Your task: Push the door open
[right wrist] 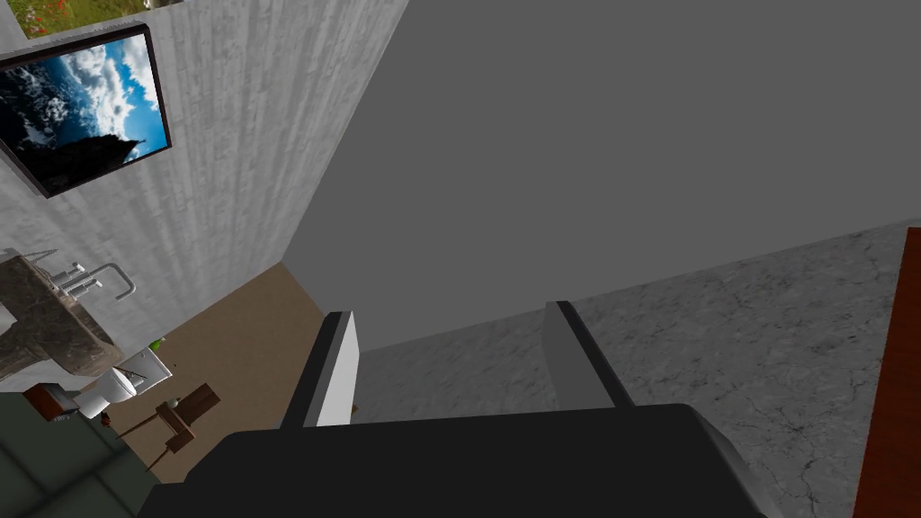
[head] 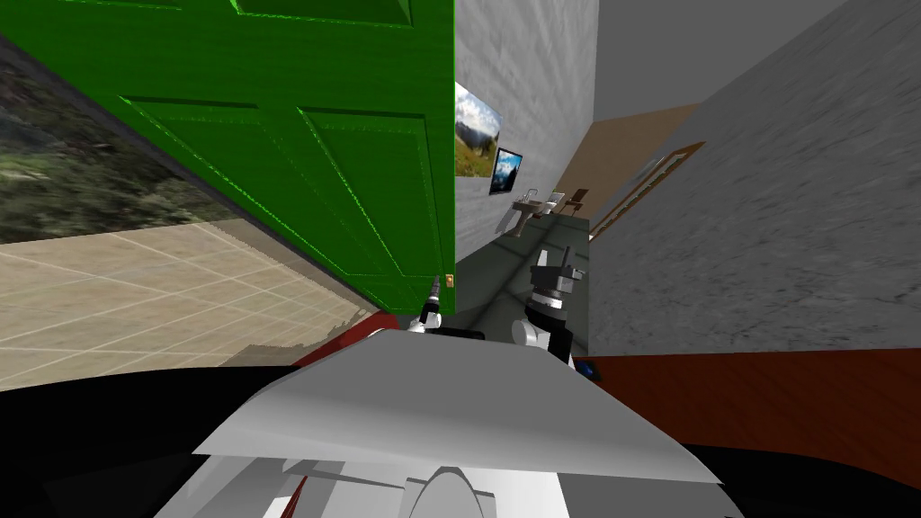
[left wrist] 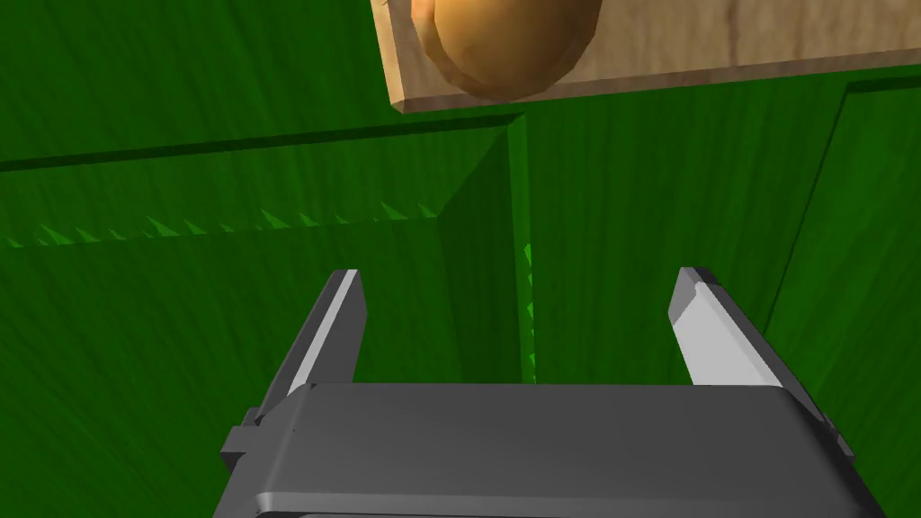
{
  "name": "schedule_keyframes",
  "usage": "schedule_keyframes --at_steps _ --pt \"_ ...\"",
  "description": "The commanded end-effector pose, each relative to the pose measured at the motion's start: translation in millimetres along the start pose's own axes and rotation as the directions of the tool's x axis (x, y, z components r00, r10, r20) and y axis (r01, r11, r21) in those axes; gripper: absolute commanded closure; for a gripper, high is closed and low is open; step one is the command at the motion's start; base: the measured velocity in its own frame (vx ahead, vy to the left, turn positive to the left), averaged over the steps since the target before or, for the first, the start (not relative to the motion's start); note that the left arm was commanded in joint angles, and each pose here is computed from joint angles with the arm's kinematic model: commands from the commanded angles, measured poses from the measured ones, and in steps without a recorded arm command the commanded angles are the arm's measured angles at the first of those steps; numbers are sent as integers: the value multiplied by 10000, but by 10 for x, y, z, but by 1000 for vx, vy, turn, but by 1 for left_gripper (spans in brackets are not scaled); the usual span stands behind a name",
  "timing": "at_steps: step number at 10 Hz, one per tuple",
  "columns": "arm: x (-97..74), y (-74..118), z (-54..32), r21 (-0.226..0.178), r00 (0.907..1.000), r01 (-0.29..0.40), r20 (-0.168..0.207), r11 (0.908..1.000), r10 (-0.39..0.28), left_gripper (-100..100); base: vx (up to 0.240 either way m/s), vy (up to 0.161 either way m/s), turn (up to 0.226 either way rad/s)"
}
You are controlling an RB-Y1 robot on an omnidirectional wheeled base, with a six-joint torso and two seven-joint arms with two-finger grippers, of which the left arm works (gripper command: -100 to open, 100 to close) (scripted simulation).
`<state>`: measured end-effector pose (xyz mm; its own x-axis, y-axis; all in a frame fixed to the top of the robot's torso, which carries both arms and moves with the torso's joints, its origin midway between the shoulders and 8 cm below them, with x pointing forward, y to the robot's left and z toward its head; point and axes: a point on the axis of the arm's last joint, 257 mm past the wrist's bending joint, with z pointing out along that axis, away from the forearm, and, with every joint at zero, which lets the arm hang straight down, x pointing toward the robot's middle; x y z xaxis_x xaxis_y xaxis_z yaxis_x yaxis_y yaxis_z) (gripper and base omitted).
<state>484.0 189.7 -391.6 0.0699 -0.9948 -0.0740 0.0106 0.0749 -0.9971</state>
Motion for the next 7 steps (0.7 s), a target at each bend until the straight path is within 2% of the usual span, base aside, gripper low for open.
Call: schedule_keyframes --at_steps 1,3,5,6,7 --pt "140 -6 -37 -25 9997 262 -12 9997 -262 -100 168 -119 -35" --pt "311 -24 -69 -59 9984 571 -46 9984 -571 -100 106 -101 -1" --pt "275 -4 -75 -55 9985 539 -16 9985 -539 -100 31 -38 -15" --pt "275 -4 -75 -55 9985 539 -16 9985 -539 100 0 0 0" --pt "275 -4 -75 -55 9985 539 -16 9985 -539 100 -6 6 -10"
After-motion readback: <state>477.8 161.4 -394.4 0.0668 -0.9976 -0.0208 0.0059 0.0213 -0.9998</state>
